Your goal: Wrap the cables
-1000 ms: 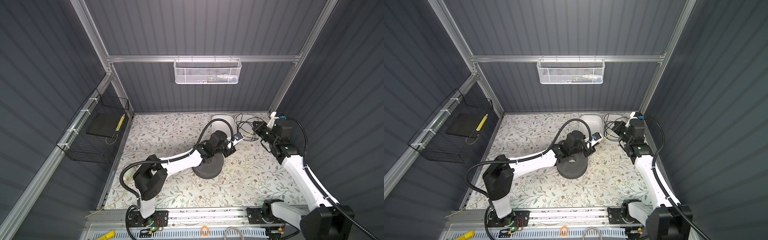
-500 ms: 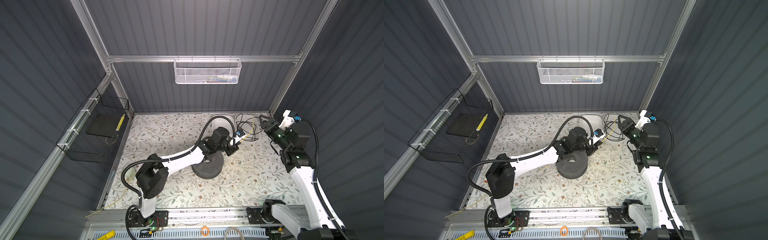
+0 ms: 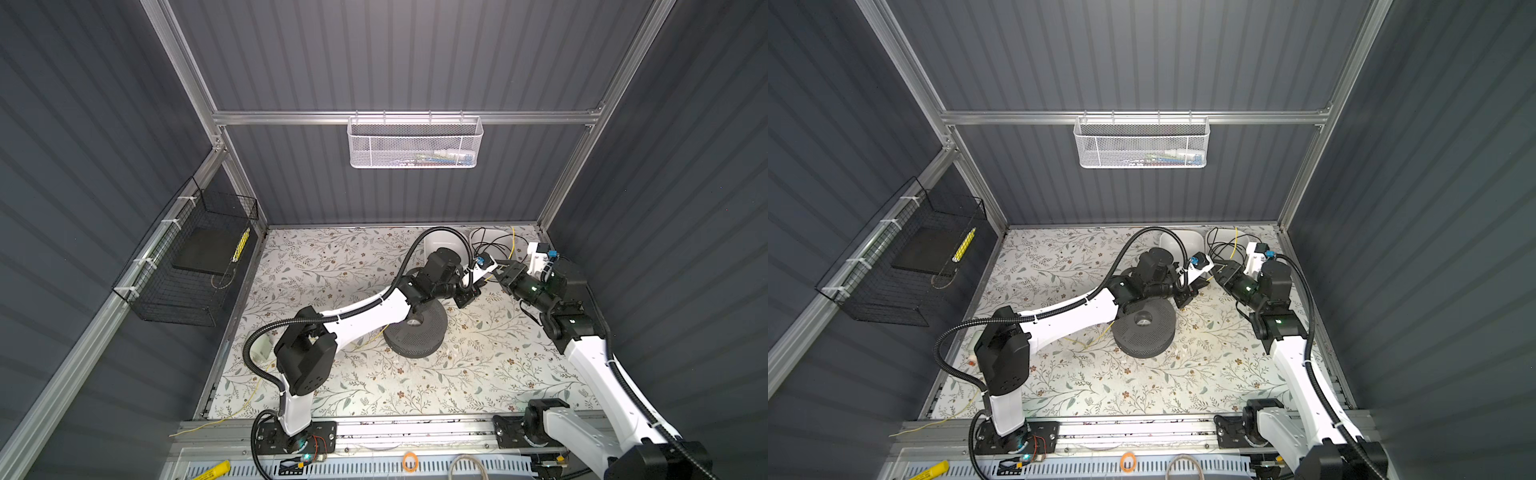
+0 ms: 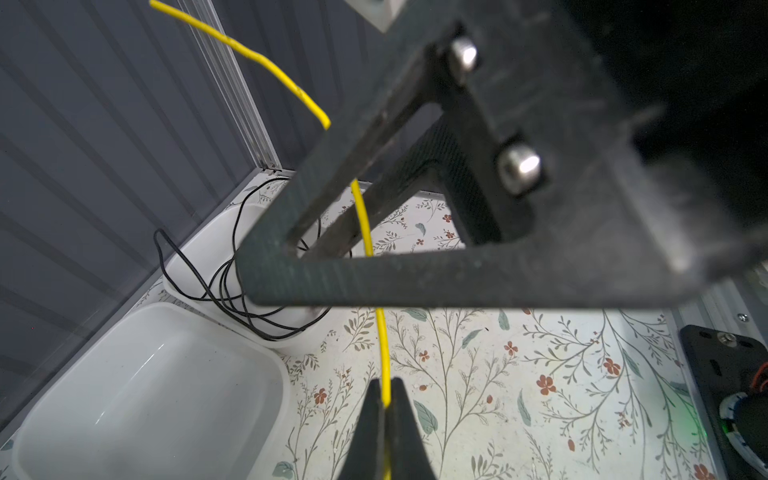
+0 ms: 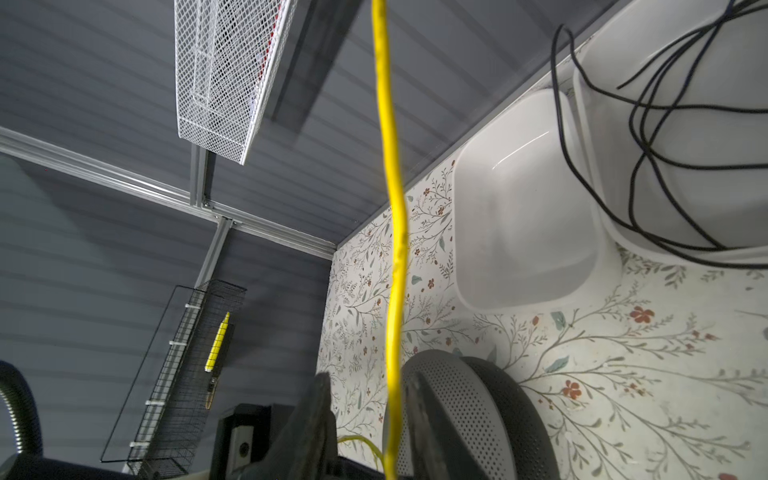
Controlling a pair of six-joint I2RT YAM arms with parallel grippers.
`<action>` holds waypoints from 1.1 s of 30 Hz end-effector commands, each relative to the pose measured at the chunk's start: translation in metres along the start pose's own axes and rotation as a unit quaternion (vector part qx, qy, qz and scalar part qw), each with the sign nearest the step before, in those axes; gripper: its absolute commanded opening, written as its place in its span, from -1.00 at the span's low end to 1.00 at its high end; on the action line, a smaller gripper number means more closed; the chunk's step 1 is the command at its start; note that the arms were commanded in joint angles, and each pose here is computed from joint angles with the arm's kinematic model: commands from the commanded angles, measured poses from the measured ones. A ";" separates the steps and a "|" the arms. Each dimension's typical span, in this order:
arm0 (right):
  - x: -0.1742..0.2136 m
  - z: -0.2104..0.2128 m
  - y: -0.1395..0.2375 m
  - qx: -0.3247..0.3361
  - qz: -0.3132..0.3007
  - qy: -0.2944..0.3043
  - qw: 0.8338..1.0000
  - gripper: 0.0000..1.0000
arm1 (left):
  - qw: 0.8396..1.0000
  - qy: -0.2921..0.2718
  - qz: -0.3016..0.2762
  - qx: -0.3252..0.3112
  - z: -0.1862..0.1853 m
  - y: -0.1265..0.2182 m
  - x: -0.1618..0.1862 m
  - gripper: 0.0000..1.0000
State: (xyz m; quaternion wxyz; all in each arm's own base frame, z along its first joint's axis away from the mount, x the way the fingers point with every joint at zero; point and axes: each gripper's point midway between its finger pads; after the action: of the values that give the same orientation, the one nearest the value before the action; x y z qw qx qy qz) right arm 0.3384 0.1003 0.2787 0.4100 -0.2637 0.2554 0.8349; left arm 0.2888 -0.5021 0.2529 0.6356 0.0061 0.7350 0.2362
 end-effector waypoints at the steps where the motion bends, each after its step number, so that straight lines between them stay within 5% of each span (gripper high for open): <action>1: -0.005 0.009 -0.002 -0.020 -0.007 0.001 1.000 -0.77 | 1.000 0.008 -0.002 0.010 -0.001 0.002 -0.007 -1.00; 4: -0.008 0.010 0.003 -0.015 -0.018 0.009 1.000 -1.00 | 1.000 0.005 0.004 0.008 -0.001 0.005 -0.005 -0.90; 8: -0.020 0.010 0.010 0.014 -0.036 0.038 0.999 -1.00 | 1.000 0.012 0.007 -0.002 -0.003 0.026 -0.012 -0.01; 13: -0.034 0.010 0.011 0.029 -0.044 0.058 0.997 -1.00 | 0.998 0.029 -0.001 -0.051 -0.004 0.091 -0.031 0.45; 15: -0.039 0.010 0.009 0.028 -0.043 0.060 0.997 -1.00 | 0.997 0.041 -0.012 -0.070 -0.005 0.123 -0.038 0.52; 21: -0.059 0.020 0.010 0.020 -0.047 0.085 0.995 -1.00 | 0.984 0.088 0.031 -0.152 0.005 0.182 0.021 0.56; 27: -0.077 0.028 0.010 0.008 -0.024 0.117 0.993 -1.00 | 0.941 0.150 0.063 -0.296 0.043 0.231 0.096 0.66; 33: -0.090 0.035 0.007 -0.002 -0.017 0.125 0.992 -1.00 | 0.941 0.169 0.114 -0.271 0.037 0.219 0.144 0.65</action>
State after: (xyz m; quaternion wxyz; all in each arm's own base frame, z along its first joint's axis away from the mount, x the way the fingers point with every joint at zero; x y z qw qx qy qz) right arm 0.3718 0.0634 0.3610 0.4135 -0.3582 0.3014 0.7809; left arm 0.2330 -0.2513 0.1995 0.4654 -0.1166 0.7240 0.4956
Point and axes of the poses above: each gripper's point midway between its finger pads, its own y axis back along the fingers, its own z axis along the line the jaws close on, x = y × z, and after that the axes turned 11 degrees about y, right-handed
